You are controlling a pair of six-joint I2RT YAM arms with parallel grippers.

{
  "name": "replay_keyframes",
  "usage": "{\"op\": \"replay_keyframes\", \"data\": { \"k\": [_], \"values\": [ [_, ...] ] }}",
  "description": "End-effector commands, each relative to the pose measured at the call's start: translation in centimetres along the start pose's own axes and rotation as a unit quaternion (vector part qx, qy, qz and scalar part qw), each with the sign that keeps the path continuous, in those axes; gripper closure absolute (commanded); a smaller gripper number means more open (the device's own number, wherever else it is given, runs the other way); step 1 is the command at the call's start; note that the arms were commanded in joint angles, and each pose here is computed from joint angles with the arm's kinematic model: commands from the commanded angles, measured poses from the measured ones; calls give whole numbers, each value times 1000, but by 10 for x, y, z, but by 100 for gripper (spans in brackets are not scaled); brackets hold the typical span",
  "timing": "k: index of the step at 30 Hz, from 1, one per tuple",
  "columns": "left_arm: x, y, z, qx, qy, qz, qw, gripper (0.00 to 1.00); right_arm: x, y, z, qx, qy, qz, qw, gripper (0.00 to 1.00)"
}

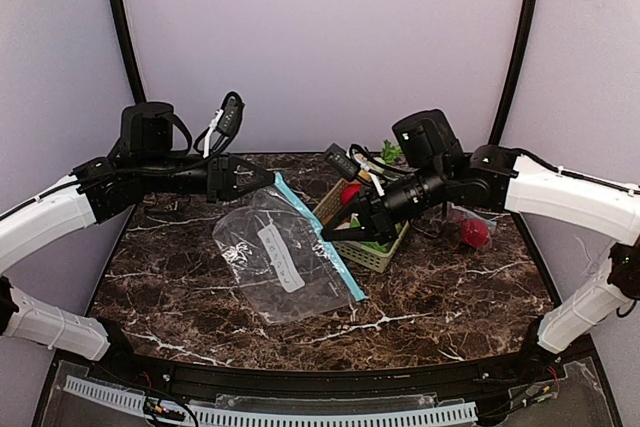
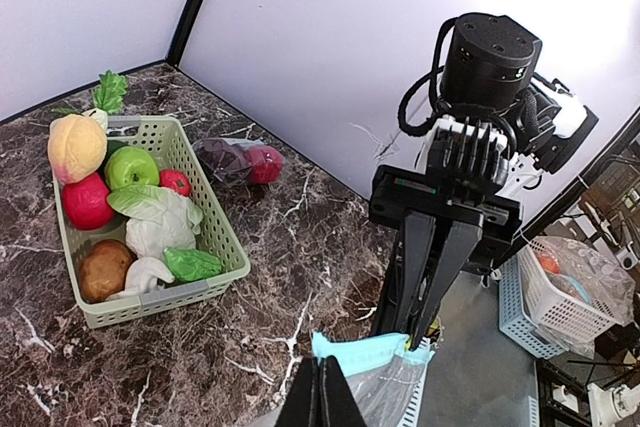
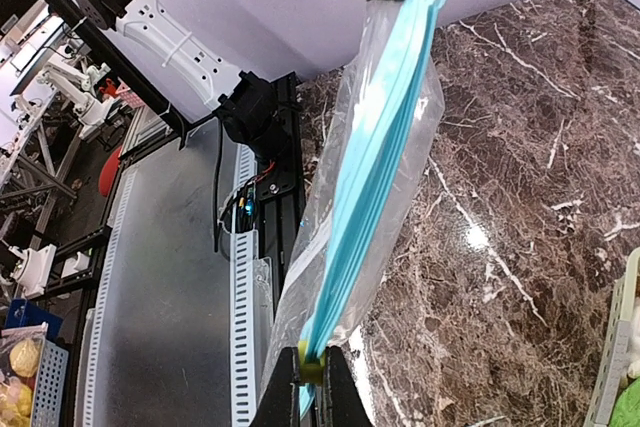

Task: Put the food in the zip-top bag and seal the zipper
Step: Unzip the zipper from the zipper food storage bag.

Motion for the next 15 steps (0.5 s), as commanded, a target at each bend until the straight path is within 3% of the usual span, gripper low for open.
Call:
{"op": "replay_keyframes", "data": {
  "k": [1, 15],
  "values": [
    [1, 16, -17, -54, 25, 15, 998, 99, 10, -31, 10, 62, 35, 52, 996, 100],
    [3, 25, -32, -81, 42, 19, 996, 99, 19, -49, 24, 91, 59, 74, 991, 100]
  ]
}}
Point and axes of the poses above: each gripper's point midway between its finger pads, its own z axis out along the fingers, its own x axis along the line the jaws close on, y = z × x, the point moved 7 cm from there along -z, back along the fingers, and after that the axes turned 13 degrees about -z, right-handed, at the moved point
